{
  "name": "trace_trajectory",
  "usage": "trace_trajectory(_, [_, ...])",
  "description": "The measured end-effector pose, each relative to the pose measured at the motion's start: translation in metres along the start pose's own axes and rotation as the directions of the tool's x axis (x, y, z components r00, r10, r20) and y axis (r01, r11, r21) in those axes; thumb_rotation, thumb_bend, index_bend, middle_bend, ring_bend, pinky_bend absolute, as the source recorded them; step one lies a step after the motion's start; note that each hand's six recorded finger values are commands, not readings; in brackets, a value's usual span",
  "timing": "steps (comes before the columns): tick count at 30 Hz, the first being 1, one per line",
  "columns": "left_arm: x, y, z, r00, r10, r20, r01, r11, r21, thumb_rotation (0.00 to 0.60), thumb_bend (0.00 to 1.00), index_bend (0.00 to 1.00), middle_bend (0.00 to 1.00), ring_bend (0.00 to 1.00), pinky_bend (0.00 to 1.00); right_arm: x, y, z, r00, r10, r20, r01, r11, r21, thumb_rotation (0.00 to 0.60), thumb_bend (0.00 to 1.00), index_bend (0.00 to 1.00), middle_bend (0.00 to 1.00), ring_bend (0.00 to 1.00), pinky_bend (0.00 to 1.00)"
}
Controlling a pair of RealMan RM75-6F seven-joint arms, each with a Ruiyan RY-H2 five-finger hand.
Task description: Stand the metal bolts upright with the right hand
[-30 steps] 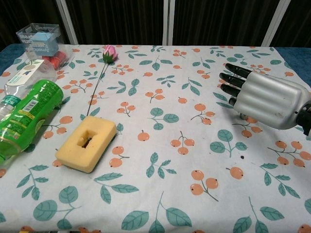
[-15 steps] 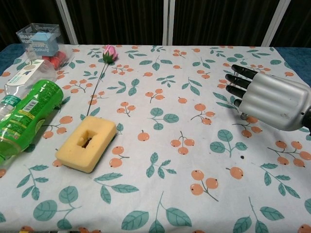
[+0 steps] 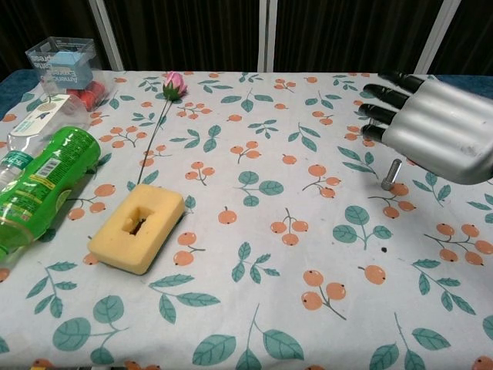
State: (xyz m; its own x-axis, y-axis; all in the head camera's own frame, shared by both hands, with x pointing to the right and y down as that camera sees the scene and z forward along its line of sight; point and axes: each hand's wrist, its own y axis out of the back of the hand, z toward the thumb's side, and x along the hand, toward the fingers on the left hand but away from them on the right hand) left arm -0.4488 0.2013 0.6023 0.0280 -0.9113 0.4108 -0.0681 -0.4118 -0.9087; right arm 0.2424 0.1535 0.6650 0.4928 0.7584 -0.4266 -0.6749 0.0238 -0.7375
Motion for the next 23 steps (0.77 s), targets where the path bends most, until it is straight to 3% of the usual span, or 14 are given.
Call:
trace_trajectory(4, [0.004,0.001,0.002,1.0,0.001,0.009,-0.001,1.0,0.002,0.6,0.0,0.13,0.07,0.0,0.0,0.011,0.005,-0.023,0.997,0.038,0.072,-0.019,0.971,-0.239,0.6,0.39,0.25,0.16,0.0,0.0])
trace_trajectory(7, [0.006,0.002,0.006,1.0,0.003,0.017,-0.003,1.0,0.002,0.6,0.0,0.13,0.07,0.0,0.0,0.023,0.0,-0.045,0.989,0.08,0.124,-0.022,0.912,-0.411,0.6,0.33,0.22,0.14,0.0,0.0])
trace_trajectory(11, [0.008,0.003,0.009,1.0,0.009,0.02,-0.009,1.0,0.001,0.6,0.0,0.13,0.07,0.0,0.0,0.046,-0.015,-0.075,0.975,0.147,0.169,-0.016,0.797,-0.604,0.6,0.21,0.16,0.1,0.0,0.0])
trace_trajectory(17, [0.009,0.005,0.016,0.999,0.016,0.028,-0.016,1.0,-0.004,0.6,0.0,0.13,0.07,0.0,0.0,0.09,-0.043,-0.108,0.947,0.232,0.221,0.025,0.633,-0.774,0.6,0.19,0.13,0.08,0.0,0.0])
trace_trajectory(20, [0.009,0.006,0.018,0.999,0.023,0.029,-0.023,1.0,-0.001,0.6,0.0,0.13,0.07,0.0,0.0,0.118,-0.054,-0.119,0.931,0.256,0.26,0.062,0.592,-0.804,0.6,0.19,0.13,0.08,0.0,0.0])
trace_trajectory(23, [0.009,0.007,0.018,0.999,0.028,0.024,-0.028,1.0,-0.001,0.6,0.0,0.13,0.07,0.0,0.0,0.142,-0.059,-0.125,0.918,0.263,0.296,0.093,0.585,-0.806,0.6,0.19,0.13,0.08,0.0,0.0])
